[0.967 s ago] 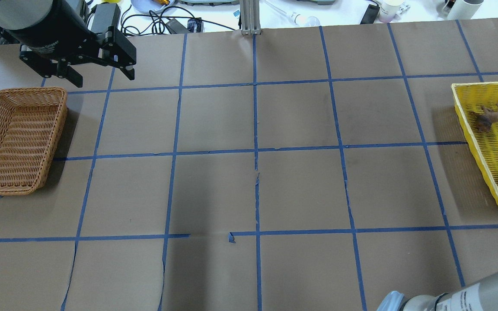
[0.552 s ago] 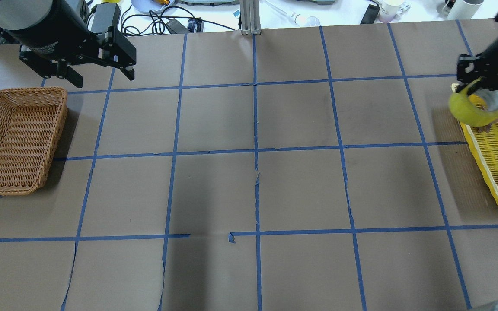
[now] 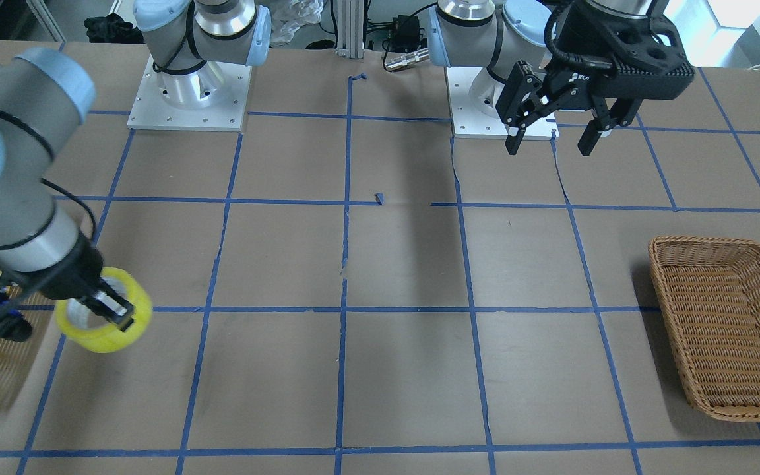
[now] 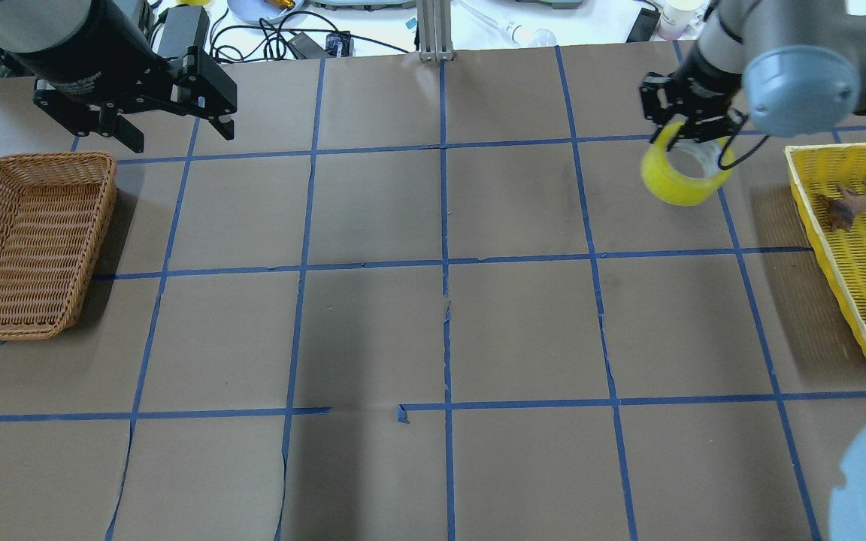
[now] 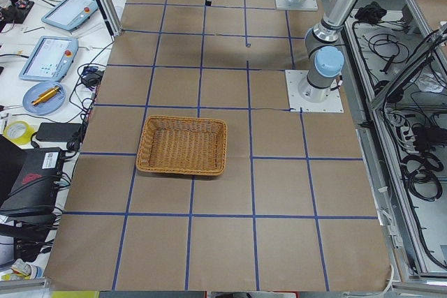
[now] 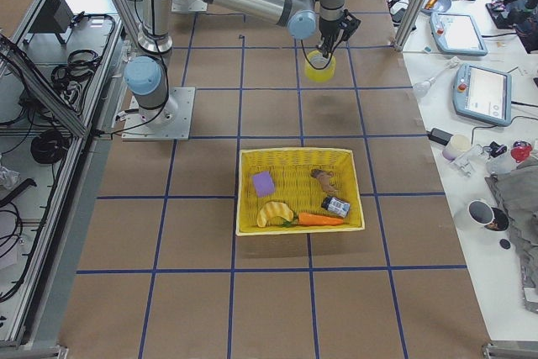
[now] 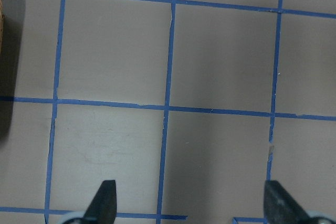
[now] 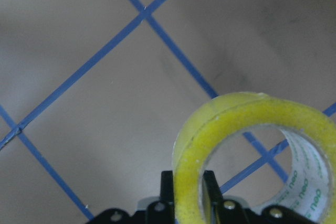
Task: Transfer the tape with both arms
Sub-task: 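Carry the tape roll with the right gripper to the table center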
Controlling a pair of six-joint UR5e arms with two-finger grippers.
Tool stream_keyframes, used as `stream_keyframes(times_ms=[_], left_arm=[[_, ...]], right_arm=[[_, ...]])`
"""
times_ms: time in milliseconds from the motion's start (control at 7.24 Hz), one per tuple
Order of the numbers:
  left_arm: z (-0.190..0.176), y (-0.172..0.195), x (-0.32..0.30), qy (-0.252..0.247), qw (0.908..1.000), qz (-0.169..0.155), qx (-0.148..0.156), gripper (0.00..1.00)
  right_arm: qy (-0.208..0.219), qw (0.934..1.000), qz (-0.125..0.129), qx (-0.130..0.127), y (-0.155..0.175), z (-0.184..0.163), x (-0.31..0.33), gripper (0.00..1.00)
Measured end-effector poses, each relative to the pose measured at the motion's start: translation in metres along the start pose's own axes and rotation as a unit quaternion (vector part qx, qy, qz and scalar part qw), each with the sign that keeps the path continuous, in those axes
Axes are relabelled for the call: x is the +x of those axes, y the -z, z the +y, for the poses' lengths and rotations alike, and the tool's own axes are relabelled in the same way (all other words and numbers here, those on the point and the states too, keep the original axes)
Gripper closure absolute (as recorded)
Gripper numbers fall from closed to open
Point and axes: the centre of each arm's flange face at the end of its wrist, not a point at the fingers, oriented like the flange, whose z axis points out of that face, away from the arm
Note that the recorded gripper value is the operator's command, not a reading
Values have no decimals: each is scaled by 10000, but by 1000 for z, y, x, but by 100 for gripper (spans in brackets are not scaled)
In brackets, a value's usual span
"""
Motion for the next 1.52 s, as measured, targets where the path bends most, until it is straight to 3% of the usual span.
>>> stream_keyframes(times_ms=[414,552,691,967,1105,1243,1381,1519], left_arm=[[0,0,0,2,10000,22,4,0],[0,0,0,4,10000,22,3,0],[0,0,0,6,10000,19,2,0],[0,0,1,4,10000,29,2,0],[0,0,1,2,10000,30,3,0],[0,0,1,3,10000,32,1,0],[0,0,1,6,10000,35,-2,0],[0,0,1,7,10000,36,-3,0]], right_arm=[[-509,9983,174,-221,-33,115,-49,100],[-562,9978,242,-265,-43,145,-55,91],[-558,9975,319,-307,-52,175,-62,91],[-496,9970,454,-377,-71,216,-72,92],[-467,9966,534,-418,-83,226,-73,87],[-430,9962,601,-454,-91,234,-71,60],[-389,9960,652,-476,-97,242,-70,15],[-362,9959,679,-484,-99,247,-69,0]])
